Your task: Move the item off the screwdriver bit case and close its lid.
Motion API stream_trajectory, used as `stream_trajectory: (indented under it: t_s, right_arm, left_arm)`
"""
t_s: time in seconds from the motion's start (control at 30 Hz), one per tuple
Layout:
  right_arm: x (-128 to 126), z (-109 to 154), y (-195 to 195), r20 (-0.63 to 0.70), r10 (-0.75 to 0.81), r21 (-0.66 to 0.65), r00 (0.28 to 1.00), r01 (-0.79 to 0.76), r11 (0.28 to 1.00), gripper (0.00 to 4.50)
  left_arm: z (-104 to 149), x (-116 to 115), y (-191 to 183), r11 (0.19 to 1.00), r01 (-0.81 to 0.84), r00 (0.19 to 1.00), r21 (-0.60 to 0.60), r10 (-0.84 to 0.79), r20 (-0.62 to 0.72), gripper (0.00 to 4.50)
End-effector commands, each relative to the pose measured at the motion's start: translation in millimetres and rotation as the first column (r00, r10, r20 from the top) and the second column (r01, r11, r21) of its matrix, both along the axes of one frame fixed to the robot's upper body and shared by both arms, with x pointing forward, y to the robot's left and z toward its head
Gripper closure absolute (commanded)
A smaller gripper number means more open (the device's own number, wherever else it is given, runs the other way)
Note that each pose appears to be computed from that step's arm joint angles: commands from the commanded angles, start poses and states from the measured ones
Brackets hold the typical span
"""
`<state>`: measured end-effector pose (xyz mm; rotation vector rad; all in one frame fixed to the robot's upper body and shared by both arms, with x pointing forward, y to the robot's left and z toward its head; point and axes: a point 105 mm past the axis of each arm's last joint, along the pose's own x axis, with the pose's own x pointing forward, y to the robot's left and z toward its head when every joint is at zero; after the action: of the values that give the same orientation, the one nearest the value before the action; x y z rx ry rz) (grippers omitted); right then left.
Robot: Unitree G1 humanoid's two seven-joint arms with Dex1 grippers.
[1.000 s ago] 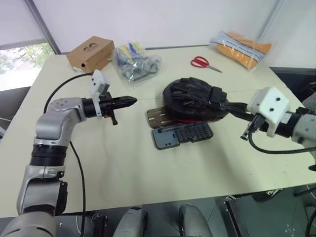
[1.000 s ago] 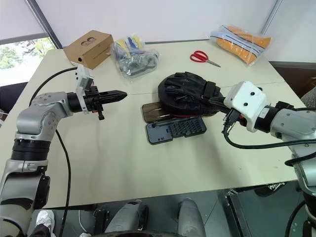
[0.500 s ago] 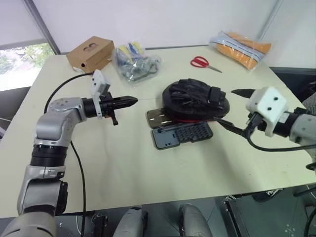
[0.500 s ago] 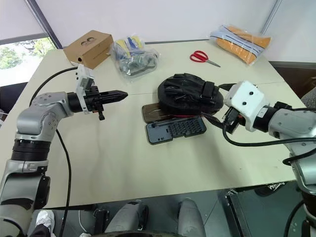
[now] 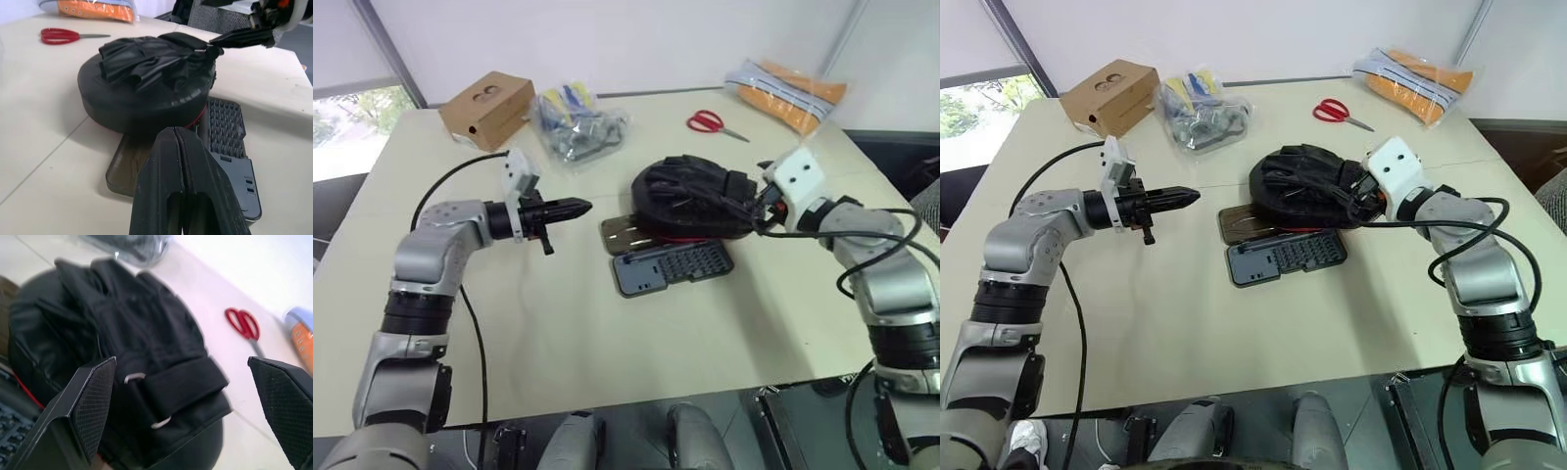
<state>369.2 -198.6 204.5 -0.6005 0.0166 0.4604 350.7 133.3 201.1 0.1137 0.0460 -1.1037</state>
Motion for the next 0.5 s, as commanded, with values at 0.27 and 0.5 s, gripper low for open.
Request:
stream_trajectory:
  t_s: [0.27, 0.5]
  right_arm:
    - [7, -15, 1, -0.007, -0.005, 0.004, 1.0, 0.005, 1.0, 0.03]
    - [20, -33, -10, -0.067, -0.091, 0.068, 0.994, 0.095, 0.993, 0.54]
  left_arm:
    - [16, -6, 7, 1.0, -0.027, 0.998, -0.009, 0.028, 0.061, 4.5]
    - [16, -7, 5, 0.999, -0.035, 0.997, -0.007, 0.036, 0.073, 4.5]
